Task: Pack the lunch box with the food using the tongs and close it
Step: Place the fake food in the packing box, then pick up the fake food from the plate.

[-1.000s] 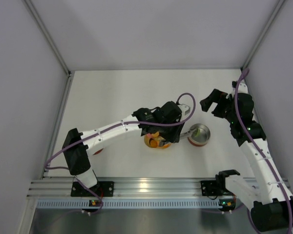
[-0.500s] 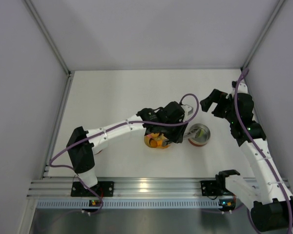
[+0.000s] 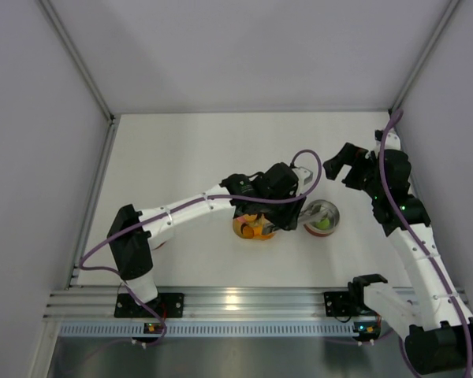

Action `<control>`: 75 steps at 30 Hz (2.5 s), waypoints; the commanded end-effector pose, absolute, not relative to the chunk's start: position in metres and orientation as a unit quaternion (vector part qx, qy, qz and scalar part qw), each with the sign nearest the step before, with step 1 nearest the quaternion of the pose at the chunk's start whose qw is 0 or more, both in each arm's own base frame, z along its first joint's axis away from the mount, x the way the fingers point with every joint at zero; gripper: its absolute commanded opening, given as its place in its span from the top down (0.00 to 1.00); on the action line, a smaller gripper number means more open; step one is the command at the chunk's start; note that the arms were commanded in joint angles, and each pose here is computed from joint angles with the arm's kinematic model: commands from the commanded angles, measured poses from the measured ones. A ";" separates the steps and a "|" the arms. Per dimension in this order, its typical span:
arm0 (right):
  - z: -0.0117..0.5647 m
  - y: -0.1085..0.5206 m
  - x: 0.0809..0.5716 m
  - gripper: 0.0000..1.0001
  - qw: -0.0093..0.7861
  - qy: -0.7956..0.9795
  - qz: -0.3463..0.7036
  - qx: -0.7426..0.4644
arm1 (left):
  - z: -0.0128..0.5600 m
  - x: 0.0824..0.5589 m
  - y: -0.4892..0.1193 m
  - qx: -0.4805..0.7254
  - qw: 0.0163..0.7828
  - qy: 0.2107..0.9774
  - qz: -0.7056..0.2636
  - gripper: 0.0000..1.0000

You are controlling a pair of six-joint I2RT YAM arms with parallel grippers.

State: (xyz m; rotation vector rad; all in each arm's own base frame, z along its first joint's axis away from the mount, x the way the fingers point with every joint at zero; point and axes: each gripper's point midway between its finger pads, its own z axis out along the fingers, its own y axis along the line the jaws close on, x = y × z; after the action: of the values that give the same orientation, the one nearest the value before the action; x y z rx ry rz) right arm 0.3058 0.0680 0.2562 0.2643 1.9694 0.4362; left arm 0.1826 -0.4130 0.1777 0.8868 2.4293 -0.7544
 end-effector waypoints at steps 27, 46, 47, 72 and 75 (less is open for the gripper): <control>0.264 0.070 0.310 0.01 0.537 0.816 0.188 0.103 | 0.182 0.179 -0.285 0.227 0.283 0.925 -0.117 0.53; 0.262 0.071 0.310 0.00 0.535 0.817 0.190 0.102 | 0.157 0.182 -0.296 0.250 0.268 0.924 -0.111 0.53; 0.261 0.071 0.309 0.01 0.533 0.818 0.190 0.102 | 0.158 0.182 -0.298 0.250 0.269 0.923 -0.114 0.53; 0.260 0.071 0.311 0.00 0.534 0.818 0.187 0.101 | 0.136 0.185 -0.307 0.270 0.255 0.923 -0.103 0.52; 0.261 0.071 0.312 0.00 0.534 0.818 0.188 0.101 | 0.136 0.186 -0.308 0.270 0.256 0.923 -0.102 0.53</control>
State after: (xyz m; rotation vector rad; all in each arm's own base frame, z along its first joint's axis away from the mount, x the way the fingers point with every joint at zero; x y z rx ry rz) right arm 0.3073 0.0696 0.2523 0.2612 1.9818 0.4421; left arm 0.1812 -0.2977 0.1301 0.7304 2.5506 -0.2414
